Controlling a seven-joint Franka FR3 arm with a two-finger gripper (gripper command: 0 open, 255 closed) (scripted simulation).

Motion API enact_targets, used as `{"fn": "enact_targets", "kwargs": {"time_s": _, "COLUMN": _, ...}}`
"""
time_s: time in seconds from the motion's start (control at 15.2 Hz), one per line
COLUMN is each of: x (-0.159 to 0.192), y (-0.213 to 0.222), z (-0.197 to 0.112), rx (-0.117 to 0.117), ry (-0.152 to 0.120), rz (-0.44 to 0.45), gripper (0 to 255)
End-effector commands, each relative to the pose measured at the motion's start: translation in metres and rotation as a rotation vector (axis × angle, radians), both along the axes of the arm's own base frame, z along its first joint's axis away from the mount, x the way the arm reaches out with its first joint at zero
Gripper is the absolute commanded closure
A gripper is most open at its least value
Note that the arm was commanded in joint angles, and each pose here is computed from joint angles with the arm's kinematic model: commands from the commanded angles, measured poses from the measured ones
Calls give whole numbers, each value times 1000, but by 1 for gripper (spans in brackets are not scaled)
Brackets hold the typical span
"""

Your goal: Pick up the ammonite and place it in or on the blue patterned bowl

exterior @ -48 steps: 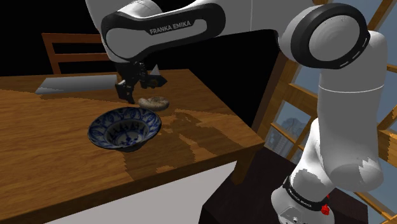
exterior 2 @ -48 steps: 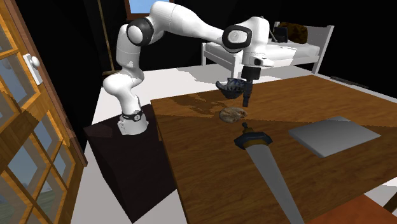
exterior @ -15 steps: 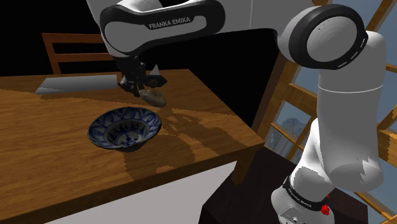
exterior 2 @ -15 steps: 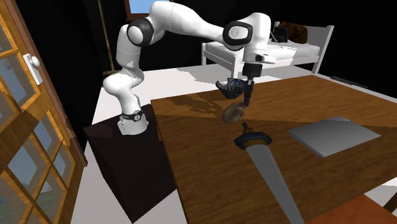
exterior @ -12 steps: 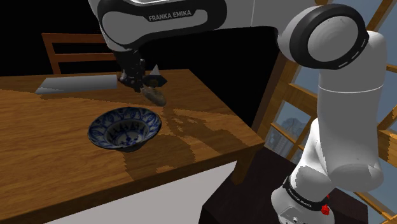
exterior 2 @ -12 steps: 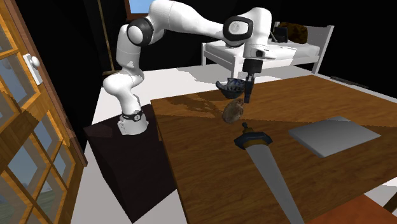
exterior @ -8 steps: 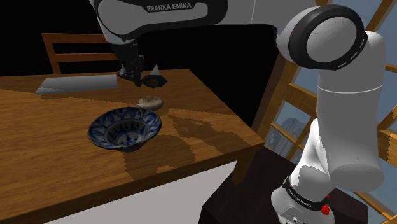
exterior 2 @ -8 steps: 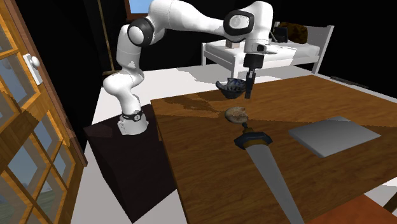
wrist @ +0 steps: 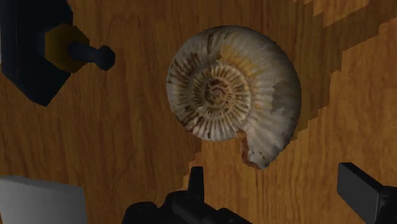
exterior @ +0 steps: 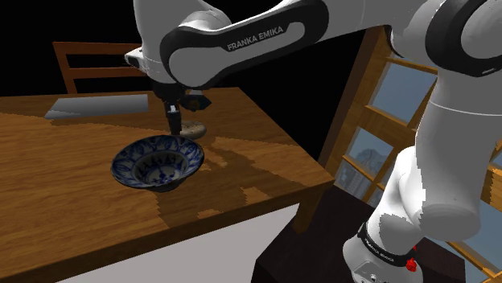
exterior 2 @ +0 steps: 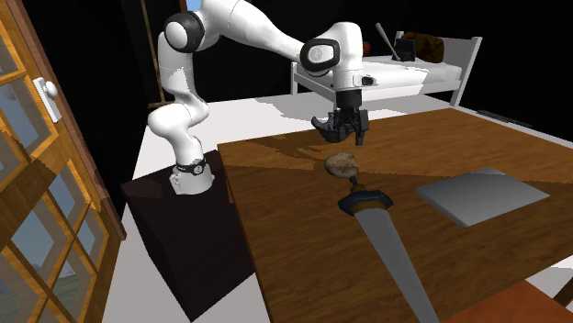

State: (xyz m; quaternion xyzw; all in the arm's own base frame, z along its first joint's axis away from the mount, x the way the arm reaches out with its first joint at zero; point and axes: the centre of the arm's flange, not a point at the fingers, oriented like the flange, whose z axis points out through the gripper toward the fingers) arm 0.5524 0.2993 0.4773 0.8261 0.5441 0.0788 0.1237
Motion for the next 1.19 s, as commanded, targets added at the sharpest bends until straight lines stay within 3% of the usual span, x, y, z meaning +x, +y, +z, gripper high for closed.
{"fn": "enact_targets", "kwargs": {"time_s": 0.0, "x": -8, "y": -3, "z": -11, "rx": -6, "ry": -7, "rz": 135, "gripper": 0}}
{"fn": "enact_targets", "kwargs": {"time_s": 0.46, "x": 2, "y": -6, "z": -44, "rx": -6, "ry": -7, "rz": 135, "gripper": 0}}
{"fn": "enact_targets", "kwargs": {"time_s": 0.92, "x": 2, "y": -6, "z": -44, "rx": -6, "ry": -7, "rz": 135, "gripper": 0}}
{"fn": "enact_targets", "kwargs": {"time_s": 0.99, "x": 2, "y": -6, "z": -44, "rx": -6, "ry": -7, "rz": 135, "gripper": 255}}
{"fn": "enact_targets", "kwargs": {"time_s": 1.12, "x": 2, "y": -6, "z": -44, "rx": -6, "ry": -6, "rz": 135, "gripper": 255}}
